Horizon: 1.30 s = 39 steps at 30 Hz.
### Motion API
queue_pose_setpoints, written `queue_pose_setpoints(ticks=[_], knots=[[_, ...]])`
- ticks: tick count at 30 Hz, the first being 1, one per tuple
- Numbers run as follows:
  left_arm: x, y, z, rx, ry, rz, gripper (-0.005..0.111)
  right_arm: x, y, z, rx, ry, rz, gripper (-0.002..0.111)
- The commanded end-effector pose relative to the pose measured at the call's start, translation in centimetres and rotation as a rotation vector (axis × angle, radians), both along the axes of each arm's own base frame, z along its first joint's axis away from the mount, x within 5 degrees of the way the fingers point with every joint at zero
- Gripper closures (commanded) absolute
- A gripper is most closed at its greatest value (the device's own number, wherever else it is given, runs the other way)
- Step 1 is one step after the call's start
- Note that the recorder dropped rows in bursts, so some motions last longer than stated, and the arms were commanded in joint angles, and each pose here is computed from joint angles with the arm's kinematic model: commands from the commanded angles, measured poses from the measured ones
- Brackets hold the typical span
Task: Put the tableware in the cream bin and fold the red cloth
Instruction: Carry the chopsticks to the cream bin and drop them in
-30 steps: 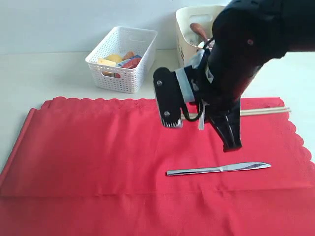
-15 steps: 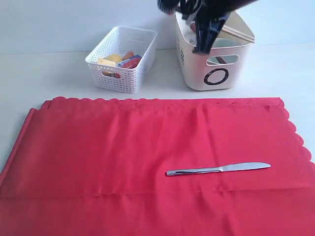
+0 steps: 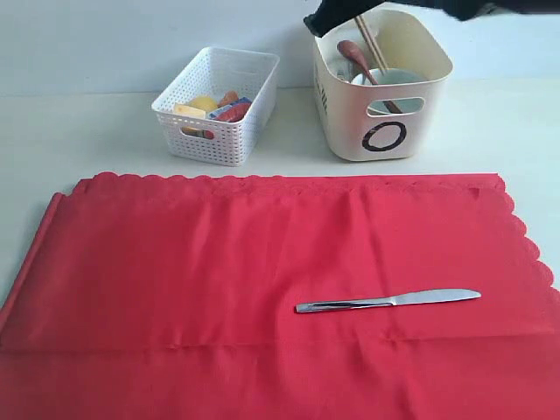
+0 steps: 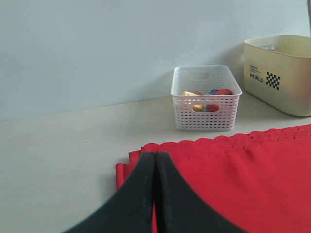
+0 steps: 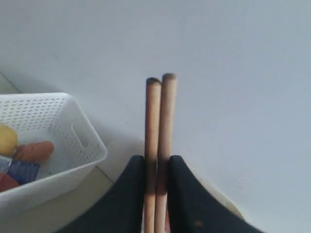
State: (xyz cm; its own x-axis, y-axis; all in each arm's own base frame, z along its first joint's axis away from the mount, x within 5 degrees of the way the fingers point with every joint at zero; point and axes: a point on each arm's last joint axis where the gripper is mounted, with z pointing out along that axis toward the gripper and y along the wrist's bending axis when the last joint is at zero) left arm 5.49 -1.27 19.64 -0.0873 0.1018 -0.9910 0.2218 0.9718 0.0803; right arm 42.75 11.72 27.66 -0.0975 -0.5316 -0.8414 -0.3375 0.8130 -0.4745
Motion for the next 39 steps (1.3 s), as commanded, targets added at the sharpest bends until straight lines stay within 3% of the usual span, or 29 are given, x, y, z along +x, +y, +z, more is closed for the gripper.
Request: queue_pose_setpoints(ticks=[1,10,13,20,25,32,39], knots=[[0.0,0.0,-0.1,-0.006,-0.003,-0.006,0.106,1.8,-0.9,-1.6,0.2,-0.1,-0.164,0.108],[0.0,0.0,-0.1,-0.004,-0.004,-0.006,0.106,2.1,-2.0,-2.5,0.276,-0.077,-0.308,0.106],[0.0,0.0,-0.1,-0.004,-0.004,-0.006,0.106,2.1,-2.0,-2.5,0.218,-0.078,-0.299,0.096],[0.0,0.0,-0.1,-0.006,-0.003,-0.006,0.106,2.1,-2.0,-2.5,0.214,-0.076,-0.298,0.058],[0.0,0.0,-0.1,-0.002,-0.004,-0.006,0.106,2.1,-2.3,-2.4,0.249,-0.091,-0.334,0.044],[0.0,0.0,-0.1,-0.002,-0.004,-0.006,0.106,1.7,-2.8,-1.2,0.329,-0.104,-0.388,0.041],[0.0,0.0,-0.1,-0.006,-0.003,-0.006,0.106,-0.5,-3.1,4.2,0.396,-0.178,-0.354,0.041]])
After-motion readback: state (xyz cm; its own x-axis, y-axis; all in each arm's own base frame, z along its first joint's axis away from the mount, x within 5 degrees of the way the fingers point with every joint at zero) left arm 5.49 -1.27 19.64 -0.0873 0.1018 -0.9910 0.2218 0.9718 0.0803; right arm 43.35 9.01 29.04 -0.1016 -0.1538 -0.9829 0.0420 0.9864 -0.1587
